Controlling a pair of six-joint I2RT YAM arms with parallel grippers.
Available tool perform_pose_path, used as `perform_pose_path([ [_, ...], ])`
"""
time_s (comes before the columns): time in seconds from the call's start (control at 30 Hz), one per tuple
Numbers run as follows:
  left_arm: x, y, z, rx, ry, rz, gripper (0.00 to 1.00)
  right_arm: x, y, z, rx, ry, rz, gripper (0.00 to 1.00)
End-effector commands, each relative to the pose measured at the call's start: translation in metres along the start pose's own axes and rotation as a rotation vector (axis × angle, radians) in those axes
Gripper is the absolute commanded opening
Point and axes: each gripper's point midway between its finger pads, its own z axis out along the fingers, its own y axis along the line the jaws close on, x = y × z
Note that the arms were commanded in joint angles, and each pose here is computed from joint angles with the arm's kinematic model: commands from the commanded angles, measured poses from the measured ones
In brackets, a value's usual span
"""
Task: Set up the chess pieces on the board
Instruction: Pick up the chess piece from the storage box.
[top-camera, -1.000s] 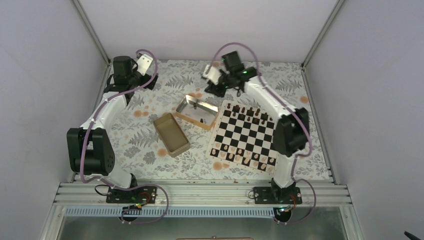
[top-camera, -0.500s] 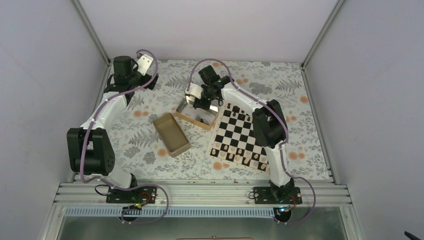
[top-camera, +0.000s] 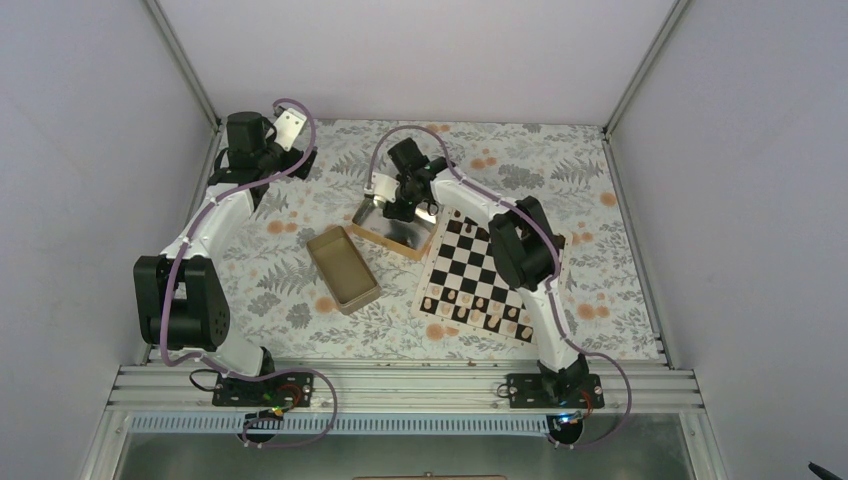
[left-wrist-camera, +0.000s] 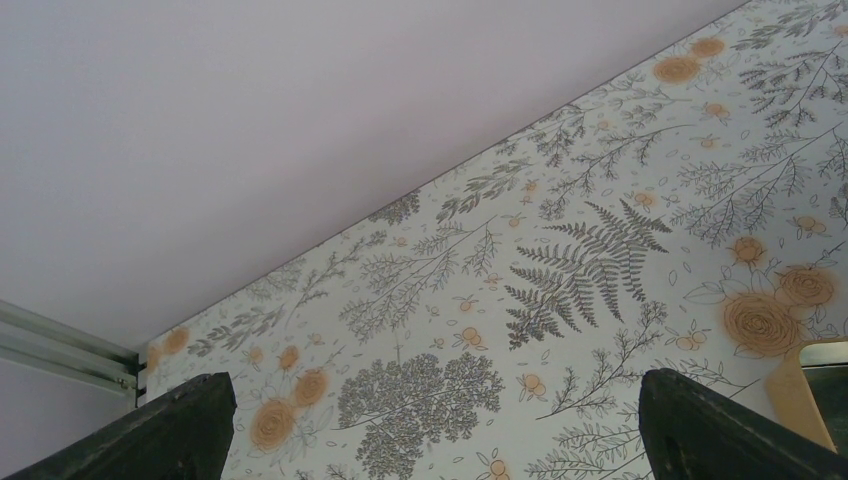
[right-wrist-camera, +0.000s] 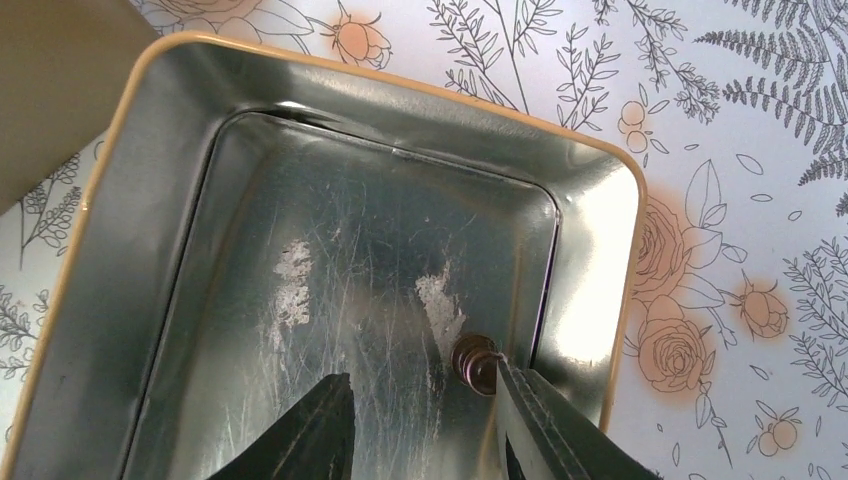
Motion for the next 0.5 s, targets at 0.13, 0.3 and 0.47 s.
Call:
perform_pose_path([
  [0.13,-0.021,0.004,-0.012,-0.013,-0.065,-0.001,1.00,-0.009,-0.009,0.010,0.066,0.012,-0.025,0.39],
  [0.3,-0.021,0.004,-0.013,-0.012,-0.065,-0.002,1.00,-0.006,-0.010,0.015,0.084,0.032,-0.033,0.39],
  [0.47,-0.020,0.004,-0.013,-0.012,-0.066,-0.002,1.00,-0.005,-0.010,0.018,0.091,0.043,-0.036,0.39],
])
